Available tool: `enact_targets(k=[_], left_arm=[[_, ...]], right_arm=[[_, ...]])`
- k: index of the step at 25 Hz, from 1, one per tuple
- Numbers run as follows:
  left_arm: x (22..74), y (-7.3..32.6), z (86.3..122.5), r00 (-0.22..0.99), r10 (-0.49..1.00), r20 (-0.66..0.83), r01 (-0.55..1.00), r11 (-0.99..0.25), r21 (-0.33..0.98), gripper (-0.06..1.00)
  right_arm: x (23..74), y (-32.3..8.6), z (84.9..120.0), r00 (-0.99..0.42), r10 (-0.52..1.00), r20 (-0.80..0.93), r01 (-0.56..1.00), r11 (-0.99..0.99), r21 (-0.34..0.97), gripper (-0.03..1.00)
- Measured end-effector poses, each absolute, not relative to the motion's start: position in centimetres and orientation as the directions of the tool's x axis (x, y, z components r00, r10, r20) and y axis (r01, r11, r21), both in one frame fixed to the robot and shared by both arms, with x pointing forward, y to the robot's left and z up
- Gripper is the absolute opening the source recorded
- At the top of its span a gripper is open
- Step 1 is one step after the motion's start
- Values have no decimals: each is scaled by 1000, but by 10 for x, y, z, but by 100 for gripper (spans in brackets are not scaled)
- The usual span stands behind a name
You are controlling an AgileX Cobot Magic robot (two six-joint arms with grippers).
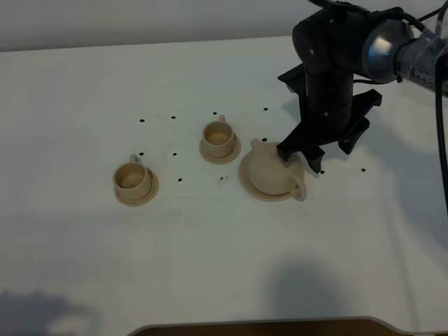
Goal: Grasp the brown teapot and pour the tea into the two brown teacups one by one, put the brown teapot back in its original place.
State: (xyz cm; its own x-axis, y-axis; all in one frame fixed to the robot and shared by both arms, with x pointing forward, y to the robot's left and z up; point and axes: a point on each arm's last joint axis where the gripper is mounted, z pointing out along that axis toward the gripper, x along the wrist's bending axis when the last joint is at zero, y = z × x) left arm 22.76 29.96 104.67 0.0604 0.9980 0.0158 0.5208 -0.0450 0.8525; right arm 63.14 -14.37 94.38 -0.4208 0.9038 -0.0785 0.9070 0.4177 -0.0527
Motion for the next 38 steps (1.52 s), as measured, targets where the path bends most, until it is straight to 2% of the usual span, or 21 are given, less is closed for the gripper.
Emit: enact_targets(k=[6, 10, 16, 24, 31, 38], left_arm=[[228, 300, 1047, 60, 998, 16, 521, -45, 852, 45], [228, 300, 1047, 60, 998, 16, 521, -45, 852, 45], [228, 300, 1047, 60, 998, 16, 521, -45, 852, 45], [228, 300, 1047, 60, 998, 16, 521, -45, 852, 45], [228, 300, 1047, 60, 998, 16, 521, -45, 852, 45], [228, 300, 1047, 60, 998, 16, 521, -45, 852, 45]], right_arm=[[623, -138, 981, -519, 855, 1, 854, 519, 39, 56], [618, -128, 987, -605, 793, 69, 796, 601, 72, 56], [611, -109, 972, -666, 744, 55, 746, 665, 34, 56], [615, -106, 942, -651, 757, 55, 756, 653, -40, 53], [615, -108, 942, -651, 758, 39, 757, 652, -45, 45], [616, -108, 932, -650, 758, 44, 755, 652, -72, 44]])
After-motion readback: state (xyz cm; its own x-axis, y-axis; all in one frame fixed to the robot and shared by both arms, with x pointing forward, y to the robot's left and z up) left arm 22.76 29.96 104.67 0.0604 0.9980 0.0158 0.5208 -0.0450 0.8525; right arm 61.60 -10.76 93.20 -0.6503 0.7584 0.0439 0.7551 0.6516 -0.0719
